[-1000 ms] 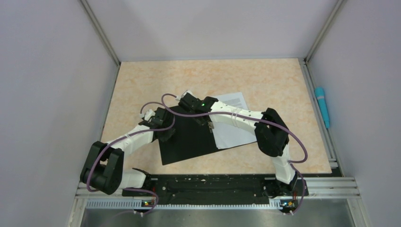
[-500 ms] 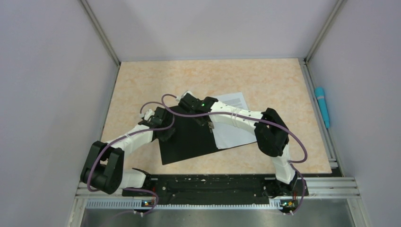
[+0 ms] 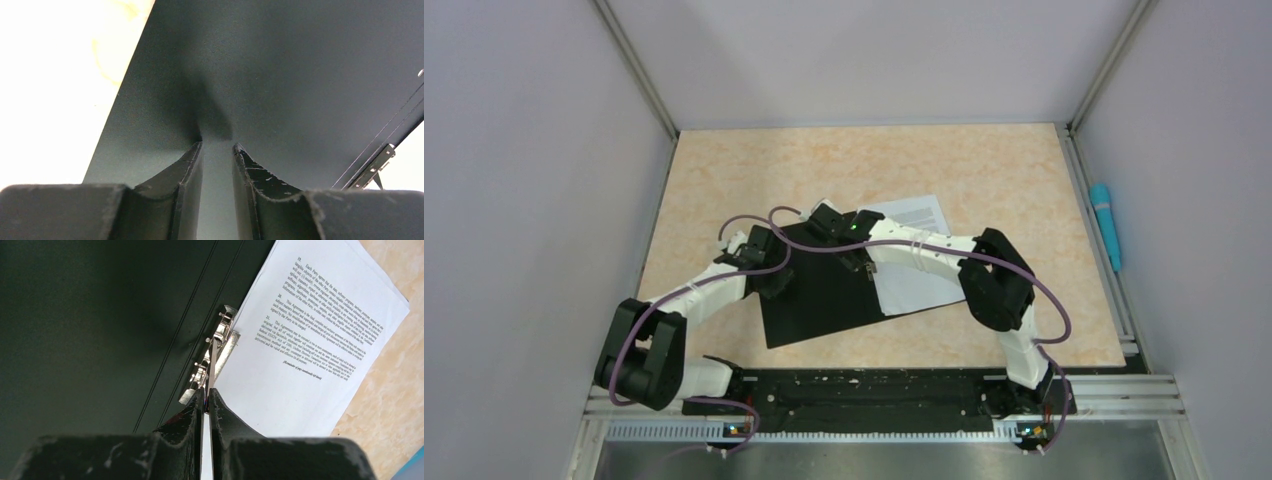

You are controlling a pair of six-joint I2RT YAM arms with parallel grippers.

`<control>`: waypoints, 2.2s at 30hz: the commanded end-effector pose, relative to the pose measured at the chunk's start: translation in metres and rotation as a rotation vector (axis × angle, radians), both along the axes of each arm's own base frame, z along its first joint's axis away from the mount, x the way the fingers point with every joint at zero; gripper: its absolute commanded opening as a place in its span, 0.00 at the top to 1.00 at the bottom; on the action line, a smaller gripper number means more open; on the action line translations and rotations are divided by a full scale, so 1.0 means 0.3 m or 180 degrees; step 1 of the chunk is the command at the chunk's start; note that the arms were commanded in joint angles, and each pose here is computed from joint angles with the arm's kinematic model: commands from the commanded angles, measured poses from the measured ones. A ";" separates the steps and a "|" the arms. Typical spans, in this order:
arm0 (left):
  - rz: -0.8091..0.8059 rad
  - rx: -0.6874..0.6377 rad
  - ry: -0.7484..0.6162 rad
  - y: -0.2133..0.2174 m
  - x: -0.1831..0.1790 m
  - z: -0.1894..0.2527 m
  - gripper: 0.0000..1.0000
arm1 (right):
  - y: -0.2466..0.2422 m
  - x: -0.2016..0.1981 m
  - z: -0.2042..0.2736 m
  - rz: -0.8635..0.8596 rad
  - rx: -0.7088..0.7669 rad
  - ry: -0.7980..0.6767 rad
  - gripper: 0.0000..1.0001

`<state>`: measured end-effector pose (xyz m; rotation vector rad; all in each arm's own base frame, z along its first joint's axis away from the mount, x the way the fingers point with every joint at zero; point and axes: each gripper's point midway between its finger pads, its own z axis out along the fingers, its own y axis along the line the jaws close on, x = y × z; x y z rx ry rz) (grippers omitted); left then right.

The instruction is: Put the files into the folder

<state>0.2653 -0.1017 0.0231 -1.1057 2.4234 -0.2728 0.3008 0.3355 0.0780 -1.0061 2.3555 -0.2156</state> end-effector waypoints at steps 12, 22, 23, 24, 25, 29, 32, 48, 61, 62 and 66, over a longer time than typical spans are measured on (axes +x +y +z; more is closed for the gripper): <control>0.0205 0.0114 0.0479 0.065 -0.117 -0.109 0.68 | -0.038 -0.050 -0.019 -0.0068 0.0112 0.0019 0.95; 0.0299 0.0112 0.0507 0.075 -0.120 -0.111 0.69 | -0.125 -0.066 -0.086 -0.0245 0.0291 0.0217 1.00; 0.0310 0.0121 0.0507 0.077 -0.119 -0.111 0.69 | -0.136 -0.071 -0.098 -0.0257 0.0285 0.0242 1.00; 0.0326 0.0131 0.0511 0.080 -0.120 -0.111 0.69 | -0.142 -0.072 -0.103 -0.0269 0.0303 0.0260 1.00; 0.0341 0.0133 0.0514 0.082 -0.120 -0.111 0.69 | -0.149 -0.074 -0.108 -0.0280 0.0317 0.0280 1.00; 0.0372 0.0125 0.0518 0.084 -0.119 -0.111 0.69 | -0.167 -0.078 -0.130 -0.0303 0.0360 0.0366 1.00; 0.0379 0.0125 0.0538 0.086 -0.120 -0.113 0.69 | -0.150 -0.081 -0.108 -0.0268 0.0454 0.0403 1.00; 0.0407 0.0116 0.0542 0.086 -0.101 -0.111 0.69 | -0.099 -0.019 0.081 -0.0142 0.0575 0.0170 0.96; 0.0404 0.0122 0.0540 0.089 -0.095 -0.110 0.69 | -0.091 -0.026 0.119 -0.0101 0.0567 0.0128 0.93; 0.0405 0.0122 0.0538 0.089 -0.094 -0.110 0.69 | -0.092 -0.026 0.124 -0.0102 0.0567 0.0117 0.93; 0.0407 0.0116 0.0538 0.090 -0.093 -0.110 0.69 | -0.090 -0.026 0.139 -0.0100 0.0574 0.0100 0.93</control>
